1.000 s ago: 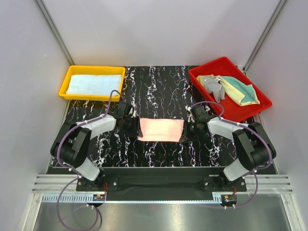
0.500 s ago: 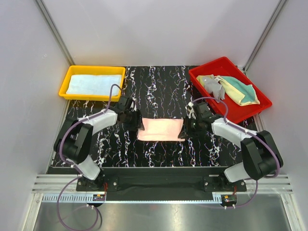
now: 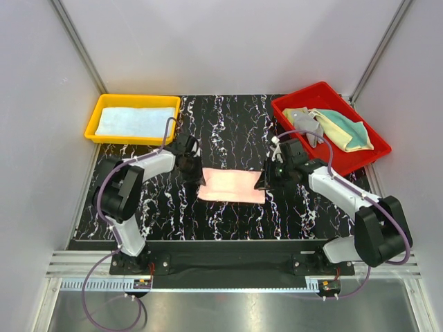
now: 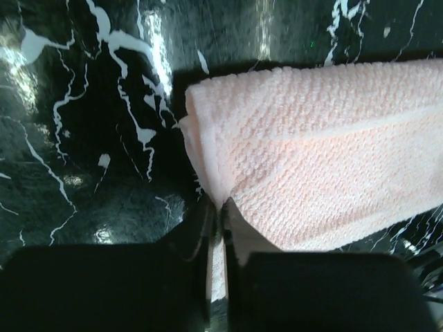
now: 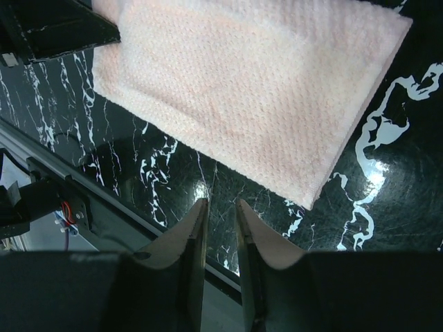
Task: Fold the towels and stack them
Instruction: Neatly place the folded towel into the bin, then grab crumpled towel, then move the towel to the center of the board, then flatten out the crumpled towel
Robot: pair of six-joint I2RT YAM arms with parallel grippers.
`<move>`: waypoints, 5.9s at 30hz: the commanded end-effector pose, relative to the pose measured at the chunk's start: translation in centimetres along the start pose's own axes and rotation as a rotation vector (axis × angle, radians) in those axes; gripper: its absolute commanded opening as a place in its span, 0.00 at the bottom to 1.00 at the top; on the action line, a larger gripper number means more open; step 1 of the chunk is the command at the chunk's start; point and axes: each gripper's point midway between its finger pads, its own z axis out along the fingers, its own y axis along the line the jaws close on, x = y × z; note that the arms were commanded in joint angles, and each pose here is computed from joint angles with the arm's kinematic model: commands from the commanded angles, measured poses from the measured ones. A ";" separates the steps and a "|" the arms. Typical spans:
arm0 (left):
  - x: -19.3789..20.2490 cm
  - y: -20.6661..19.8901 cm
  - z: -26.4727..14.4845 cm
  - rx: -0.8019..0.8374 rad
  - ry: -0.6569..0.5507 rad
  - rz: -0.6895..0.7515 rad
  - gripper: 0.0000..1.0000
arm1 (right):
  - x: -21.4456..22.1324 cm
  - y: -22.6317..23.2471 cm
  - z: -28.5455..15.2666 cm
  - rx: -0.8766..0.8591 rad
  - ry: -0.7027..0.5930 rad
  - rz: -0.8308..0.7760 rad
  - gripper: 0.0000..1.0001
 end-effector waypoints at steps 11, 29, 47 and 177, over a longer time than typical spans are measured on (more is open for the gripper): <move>-7.8 -1.1 -3.8 -0.150 -0.045 0.149 0.00 | -4.3 3.6 -1.7 -0.069 -0.094 -0.076 0.30; -26.1 8.6 -13.8 -0.418 -0.338 0.092 0.00 | -8.1 3.8 1.3 -0.066 -0.076 -0.164 0.31; -32.6 22.5 -16.4 -0.511 -0.552 0.024 0.00 | -10.0 3.6 4.5 -0.073 -0.025 -0.200 0.32; -5.1 -2.0 -10.3 0.095 -0.273 -0.042 0.00 | -16.8 6.1 -1.3 0.088 -0.251 -0.331 0.00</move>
